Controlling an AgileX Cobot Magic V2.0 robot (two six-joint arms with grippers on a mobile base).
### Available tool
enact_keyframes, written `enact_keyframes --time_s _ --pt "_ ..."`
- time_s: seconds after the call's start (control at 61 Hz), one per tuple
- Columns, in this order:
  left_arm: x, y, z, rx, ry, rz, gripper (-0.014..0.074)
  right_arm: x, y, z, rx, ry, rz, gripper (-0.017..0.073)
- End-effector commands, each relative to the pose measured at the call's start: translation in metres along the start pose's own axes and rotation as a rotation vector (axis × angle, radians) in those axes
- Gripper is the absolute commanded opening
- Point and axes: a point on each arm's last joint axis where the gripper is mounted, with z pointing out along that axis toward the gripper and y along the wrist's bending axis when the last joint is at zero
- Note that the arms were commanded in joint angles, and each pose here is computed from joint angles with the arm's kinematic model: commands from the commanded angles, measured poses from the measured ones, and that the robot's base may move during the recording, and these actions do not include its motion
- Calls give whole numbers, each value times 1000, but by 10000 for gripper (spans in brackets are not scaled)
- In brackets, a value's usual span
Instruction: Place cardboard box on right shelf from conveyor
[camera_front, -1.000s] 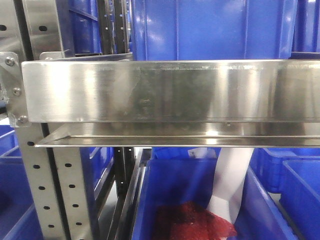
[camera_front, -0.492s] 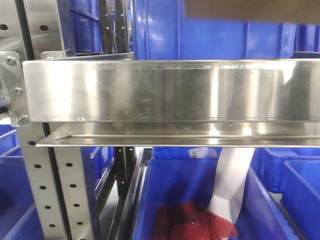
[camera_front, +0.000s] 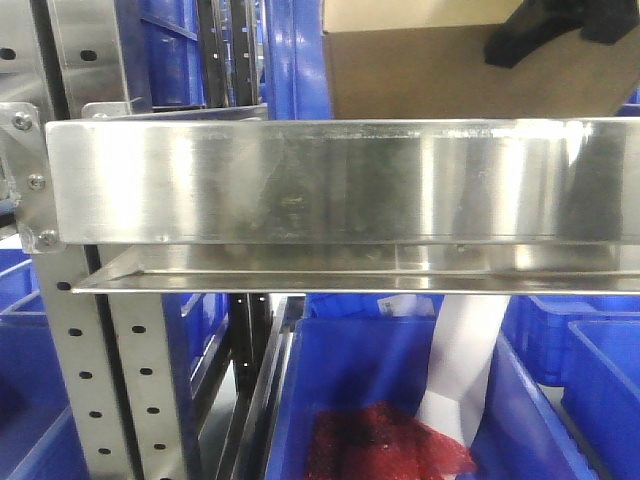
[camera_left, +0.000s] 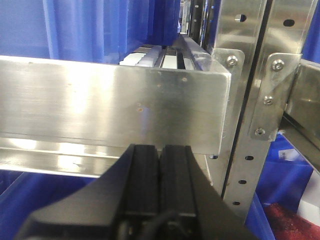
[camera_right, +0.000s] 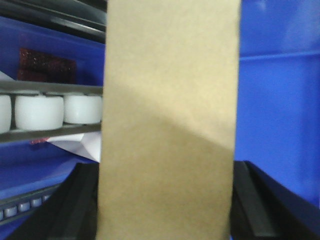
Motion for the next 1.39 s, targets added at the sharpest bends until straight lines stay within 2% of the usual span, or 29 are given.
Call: enact_keyframes --time_s 0.0,0.098,0.164,0.262,0.328,0.607,0.738,0.852,0.918,0.951,1.115,1.131,1.164,1.213,1.295,1.377 --pt "-6 0 -1 0 -94 -5 -116 -4 -21 -11 131 -33 -29 235" --pt "-6 0 -1 0 -94 -5 -116 -4 -19 -10 121 -29 -23 248" --pt "-6 0 -1 0 -94 -5 -116 -3 -19 -10 118 -30 8 308" --pt "-6 0 -1 0 -94 -5 -116 -3 -19 -10 117 -33 68 494" --pt "-6 0 -1 0 -94 -5 -116 -3 -19 -11 116 -35 102 653" --pt "-6 0 -1 0 -94 -5 -116 -2 -17 -22 81 -23 157 629" --pt "-6 0 -1 0 -94 -5 -115 -3 -16 -35 74 -43 222 629" --pt "-6 0 -1 0 -94 -5 -116 -4 -16 -48 66 -66 307 629" --pt "-6 0 -1 0 -94 -5 -116 -5 -16 -55 61 -80 377 629" --pt "-6 0 -1 0 -94 -5 -116 -6 -15 -59 58 -93 430 629" --pt "-6 0 -1 0 -94 -5 -116 -7 -16 -78 83 -160 731 584" --pt "-6 0 -1 0 -94 -5 -116 -7 -16 -81 92 -172 777 573" --pt "-6 0 -1 0 -94 -5 -116 -6 -15 -85 103 -189 838 541" --pt "-6 0 -1 0 -94 -5 -116 -5 -13 -95 136 -239 962 472" --pt "-6 0 -1 0 -94 -5 -116 -1 -6 -107 184 -318 1101 334" --pt "-6 0 -1 0 -94 -5 -116 3 5 -119 222 -394 1197 200"
